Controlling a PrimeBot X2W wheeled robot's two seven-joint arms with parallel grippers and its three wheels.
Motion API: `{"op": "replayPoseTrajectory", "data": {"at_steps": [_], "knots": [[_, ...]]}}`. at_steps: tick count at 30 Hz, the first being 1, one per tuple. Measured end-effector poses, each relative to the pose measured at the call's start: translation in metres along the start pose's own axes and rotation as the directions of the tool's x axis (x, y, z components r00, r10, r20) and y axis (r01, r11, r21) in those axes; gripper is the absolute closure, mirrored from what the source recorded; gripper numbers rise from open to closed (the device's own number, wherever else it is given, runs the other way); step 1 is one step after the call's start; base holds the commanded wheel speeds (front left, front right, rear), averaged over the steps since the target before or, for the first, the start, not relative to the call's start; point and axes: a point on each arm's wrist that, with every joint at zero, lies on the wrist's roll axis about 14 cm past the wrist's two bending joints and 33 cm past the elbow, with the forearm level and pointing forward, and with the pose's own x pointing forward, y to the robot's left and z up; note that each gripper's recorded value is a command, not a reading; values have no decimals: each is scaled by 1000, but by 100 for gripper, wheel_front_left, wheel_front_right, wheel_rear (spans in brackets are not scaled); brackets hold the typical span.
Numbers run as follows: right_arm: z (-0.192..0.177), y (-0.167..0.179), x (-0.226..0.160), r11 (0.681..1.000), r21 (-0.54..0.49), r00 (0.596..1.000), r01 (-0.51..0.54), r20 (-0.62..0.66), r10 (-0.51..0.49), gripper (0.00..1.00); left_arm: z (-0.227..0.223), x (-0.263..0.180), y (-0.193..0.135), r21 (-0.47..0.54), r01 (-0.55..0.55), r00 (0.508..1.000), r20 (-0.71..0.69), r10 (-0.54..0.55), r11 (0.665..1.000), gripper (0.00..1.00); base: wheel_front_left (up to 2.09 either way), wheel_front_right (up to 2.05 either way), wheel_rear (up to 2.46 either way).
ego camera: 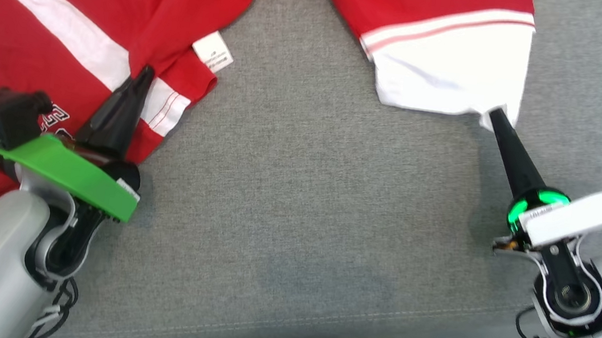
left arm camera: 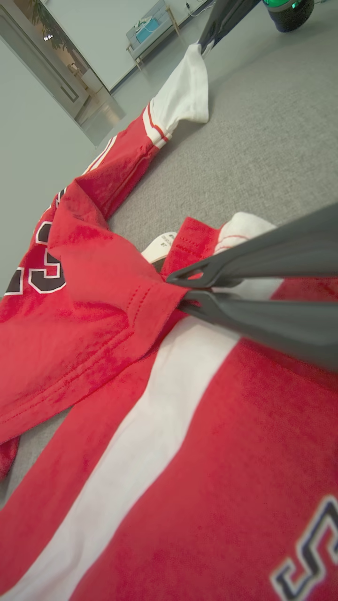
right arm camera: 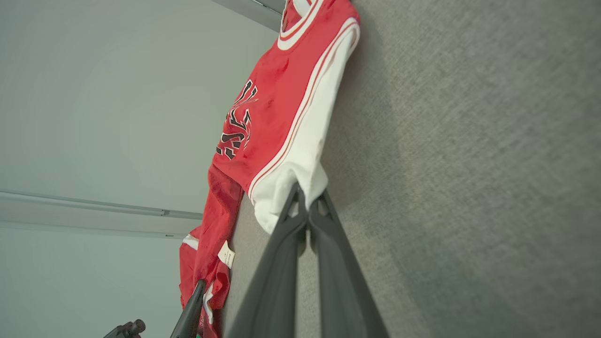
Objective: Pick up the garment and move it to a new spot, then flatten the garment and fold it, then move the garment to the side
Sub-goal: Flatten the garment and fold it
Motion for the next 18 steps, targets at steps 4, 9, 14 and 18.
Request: {"op": "replayPoseTrajectory", "data": {"at_steps": [4,9,14,18], "knots": [[16,-8,-27,999,-33,999,25,42,-24,100,1,-10,-13,-15,27,1000,-3,-27,1000,100,0,0,0],[57,-14,-55,992,-113,990,57,133,-41,100,16,-21,-40,-10,91,995,30,-91,996,100,0,0,0],[65,-13,-81,990,-124,989,67,137,-50,100,29,-41,-63,-46,136,989,60,-133,990,100,0,0,0],[55,-21,-103,989,-115,991,92,104,-80,100,25,-63,-76,-52,156,988,11,-156,986,100,0,0,0]]}}
